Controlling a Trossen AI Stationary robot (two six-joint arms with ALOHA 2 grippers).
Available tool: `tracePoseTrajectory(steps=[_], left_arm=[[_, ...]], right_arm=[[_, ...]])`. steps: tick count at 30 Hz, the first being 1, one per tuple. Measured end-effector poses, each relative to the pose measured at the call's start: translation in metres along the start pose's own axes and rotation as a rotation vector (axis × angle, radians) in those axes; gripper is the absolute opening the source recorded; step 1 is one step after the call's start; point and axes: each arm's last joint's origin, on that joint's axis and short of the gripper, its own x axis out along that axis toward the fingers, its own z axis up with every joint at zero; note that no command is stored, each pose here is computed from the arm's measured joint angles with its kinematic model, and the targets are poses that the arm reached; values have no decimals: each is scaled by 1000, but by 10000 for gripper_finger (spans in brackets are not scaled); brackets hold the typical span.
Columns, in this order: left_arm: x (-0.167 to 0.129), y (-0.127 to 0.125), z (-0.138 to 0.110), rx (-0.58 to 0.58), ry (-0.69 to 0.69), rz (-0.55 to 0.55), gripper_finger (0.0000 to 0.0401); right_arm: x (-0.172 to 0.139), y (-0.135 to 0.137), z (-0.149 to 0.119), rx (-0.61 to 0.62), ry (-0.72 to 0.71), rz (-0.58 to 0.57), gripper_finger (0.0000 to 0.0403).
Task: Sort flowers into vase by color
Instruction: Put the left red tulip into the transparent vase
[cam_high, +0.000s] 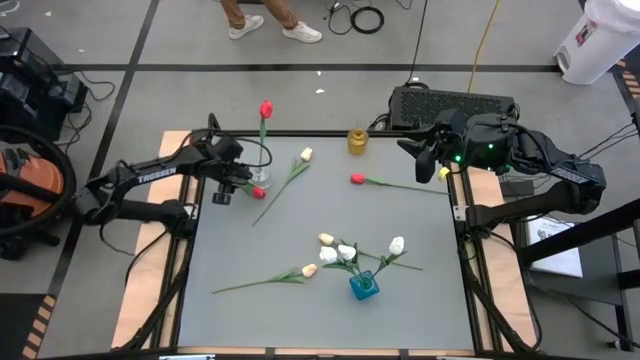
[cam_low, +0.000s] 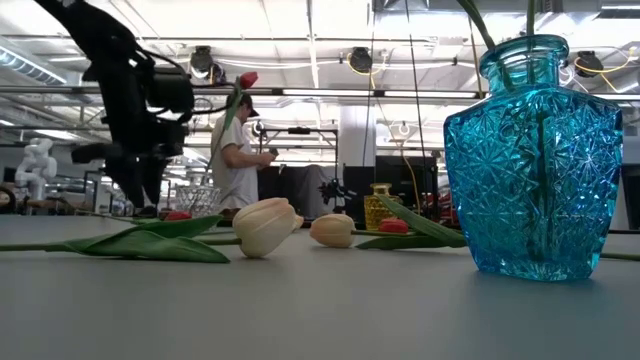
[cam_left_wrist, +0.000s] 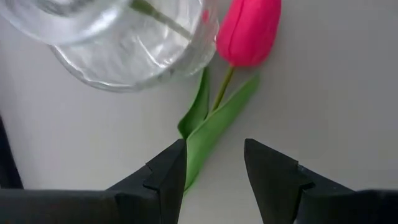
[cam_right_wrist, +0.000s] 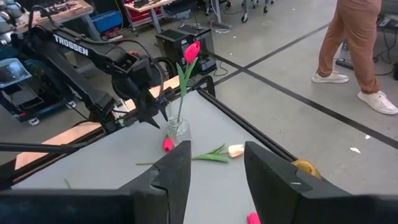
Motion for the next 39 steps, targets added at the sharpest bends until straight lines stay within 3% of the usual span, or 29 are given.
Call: tracePoseTrajectory(steps=[26,39], left_arm=[[24,6,2,2,64,-48,169],[27,10,4,-2,54,-8,169]], right_arm=[[0,0,1,13,-8,3,141],[0,0,1,13,-8,3,141]])
